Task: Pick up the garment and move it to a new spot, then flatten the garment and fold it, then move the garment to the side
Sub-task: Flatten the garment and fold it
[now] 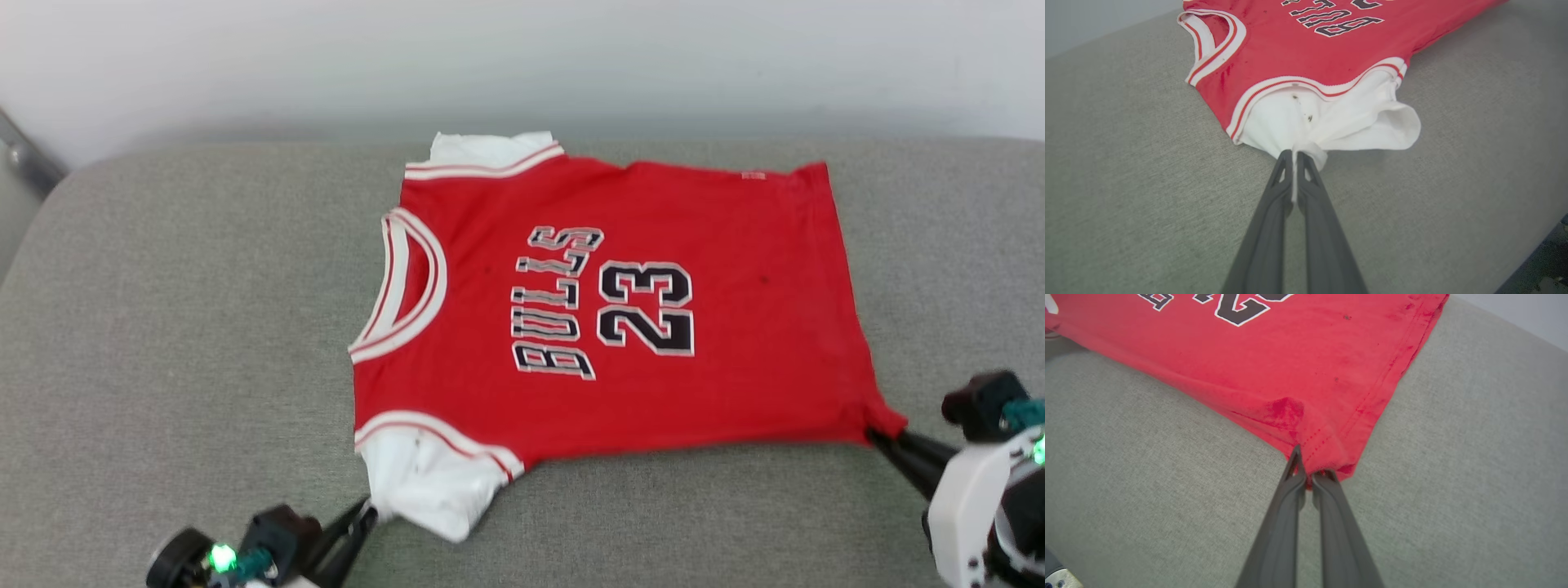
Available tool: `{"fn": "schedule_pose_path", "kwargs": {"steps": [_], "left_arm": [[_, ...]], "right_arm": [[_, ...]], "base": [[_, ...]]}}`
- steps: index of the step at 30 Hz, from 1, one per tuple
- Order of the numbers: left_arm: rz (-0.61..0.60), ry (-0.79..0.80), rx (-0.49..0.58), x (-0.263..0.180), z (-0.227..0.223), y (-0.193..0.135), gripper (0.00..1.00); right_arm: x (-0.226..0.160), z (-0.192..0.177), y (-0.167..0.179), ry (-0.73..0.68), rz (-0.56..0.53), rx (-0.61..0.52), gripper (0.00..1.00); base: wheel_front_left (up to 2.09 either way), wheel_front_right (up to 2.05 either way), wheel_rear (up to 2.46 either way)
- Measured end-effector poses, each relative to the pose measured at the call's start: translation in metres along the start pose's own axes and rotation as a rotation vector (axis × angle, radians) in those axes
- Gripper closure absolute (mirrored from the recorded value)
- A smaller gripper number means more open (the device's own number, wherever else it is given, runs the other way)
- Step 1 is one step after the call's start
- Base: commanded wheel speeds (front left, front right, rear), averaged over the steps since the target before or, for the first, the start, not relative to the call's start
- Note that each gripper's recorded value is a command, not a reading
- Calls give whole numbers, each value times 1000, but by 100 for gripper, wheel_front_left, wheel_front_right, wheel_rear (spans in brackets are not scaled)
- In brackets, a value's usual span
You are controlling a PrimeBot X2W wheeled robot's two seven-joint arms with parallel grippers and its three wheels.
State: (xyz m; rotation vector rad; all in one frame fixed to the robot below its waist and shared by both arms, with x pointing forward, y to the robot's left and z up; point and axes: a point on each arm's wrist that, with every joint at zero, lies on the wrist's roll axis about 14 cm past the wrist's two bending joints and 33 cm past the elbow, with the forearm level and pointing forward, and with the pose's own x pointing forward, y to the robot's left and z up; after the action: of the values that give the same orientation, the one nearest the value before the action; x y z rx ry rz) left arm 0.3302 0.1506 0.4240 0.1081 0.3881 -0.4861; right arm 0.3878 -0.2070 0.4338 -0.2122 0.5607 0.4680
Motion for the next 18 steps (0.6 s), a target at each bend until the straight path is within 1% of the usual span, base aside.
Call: {"fn": "schedule_pose_path", "kwargs": {"steps": [4,12,15,18], "left_arm": [[-22,49,-47,-21,-19,-20,100],[-35,138,-120,-51,-49,-44,100],[-44,169,-138,-57,-59,-50,100],[-43,172,-136,-57,-59,-50,100]], "right_arm": [[-21,-21,10,44,-2,31,100],[-53,-68,30,163,2,102,100],[-60,-76,34,177,-8,113,100],[-62,-75,35,173,-18,125,100]], "base": [[0,0,0],[0,0,0],[0,0,0],[0,0,0]]}}
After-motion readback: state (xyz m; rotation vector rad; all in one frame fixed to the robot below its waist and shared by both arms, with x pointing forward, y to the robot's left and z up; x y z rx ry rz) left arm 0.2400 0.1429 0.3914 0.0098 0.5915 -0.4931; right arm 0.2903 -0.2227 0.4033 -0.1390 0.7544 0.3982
